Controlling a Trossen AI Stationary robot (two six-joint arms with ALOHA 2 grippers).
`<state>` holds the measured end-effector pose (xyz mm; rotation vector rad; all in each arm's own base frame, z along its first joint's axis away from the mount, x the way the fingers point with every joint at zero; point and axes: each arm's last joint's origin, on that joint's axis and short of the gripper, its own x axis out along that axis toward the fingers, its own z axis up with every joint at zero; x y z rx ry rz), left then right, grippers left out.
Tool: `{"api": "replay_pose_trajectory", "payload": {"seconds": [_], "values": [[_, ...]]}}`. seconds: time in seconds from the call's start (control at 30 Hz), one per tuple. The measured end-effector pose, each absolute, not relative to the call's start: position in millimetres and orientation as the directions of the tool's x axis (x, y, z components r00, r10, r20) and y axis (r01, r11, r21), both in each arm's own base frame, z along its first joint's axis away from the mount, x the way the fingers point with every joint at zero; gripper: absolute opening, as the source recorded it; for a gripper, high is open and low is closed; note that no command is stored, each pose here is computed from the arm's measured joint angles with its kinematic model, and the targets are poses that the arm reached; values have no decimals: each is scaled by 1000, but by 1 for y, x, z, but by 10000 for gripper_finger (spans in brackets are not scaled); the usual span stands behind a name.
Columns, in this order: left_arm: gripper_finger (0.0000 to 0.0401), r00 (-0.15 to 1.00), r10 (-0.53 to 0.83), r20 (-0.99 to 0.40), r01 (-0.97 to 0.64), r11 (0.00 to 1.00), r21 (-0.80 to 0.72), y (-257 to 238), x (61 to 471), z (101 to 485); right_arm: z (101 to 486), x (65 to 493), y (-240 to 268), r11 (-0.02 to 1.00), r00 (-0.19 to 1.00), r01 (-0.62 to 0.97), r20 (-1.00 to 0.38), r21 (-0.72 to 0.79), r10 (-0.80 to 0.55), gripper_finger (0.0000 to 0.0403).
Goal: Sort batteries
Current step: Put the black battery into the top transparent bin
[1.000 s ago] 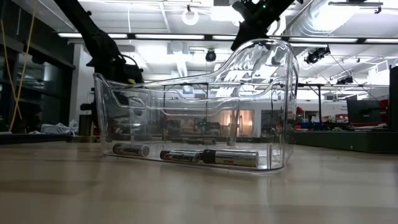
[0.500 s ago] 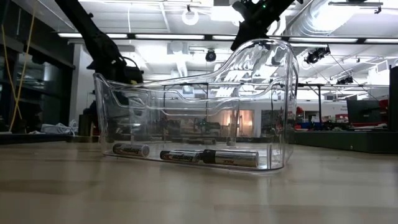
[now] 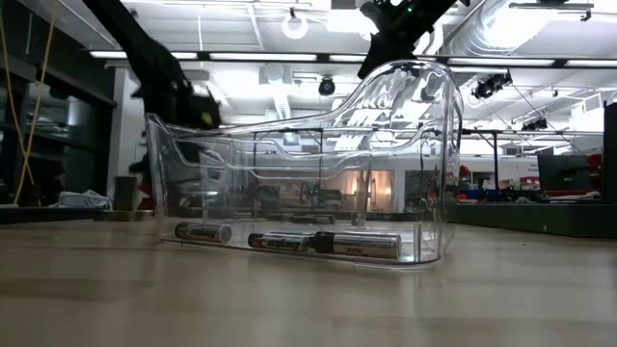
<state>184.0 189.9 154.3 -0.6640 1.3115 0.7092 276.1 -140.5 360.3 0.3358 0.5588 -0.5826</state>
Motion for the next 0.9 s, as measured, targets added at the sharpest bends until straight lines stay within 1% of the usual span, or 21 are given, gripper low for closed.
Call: {"api": "replay_pose_trajectory", "payload": {"seconds": [0.1,0.27,0.3,0.37,0.43,0.5,0.6,0.67,0.8,0.9], "values": [[9,230,210,-950,-783,620,-53,190,181,188,360,276,-141,789,694,598,-582,139,-423,0],[6,364,325,-873,-776,624,-91,180,174,227,360,276,-141,786,694,602,-581,143,-425,0],[6,397,328,-857,-772,624,-118,177,173,232,360,276,-141,785,694,602,-581,145,-425,0],[5,515,311,-798,-717,667,-203,173,178,242,360,276,-141,785,694,602,-581,145,-425,0],[5,666,271,-695,-610,735,-298,167,191,255,360,276,-141,785,694,603,-581,145,-426,0],[5,765,224,-603,-510,784,-355,160,206,264,360,276,-141,785,695,602,-579,145,-426,0],[11,805,201,-558,-441,831,-337,148,226,264,361,276,-141,784,698,603,-575,149,-427,0],[27,790,201,-579,-442,841,-311,141,239,257,361,276,-141,783,698,603,-575,150,-427,0],[78,742,154,-652,-434,852,-292,130,259,233,361,276,-141,782,698,604,-574,153,-427,0],[117,729,134,-671,-438,846,-306,128,269,225,361,277,-141,786,705,597,-572,160,-419,0]]}}
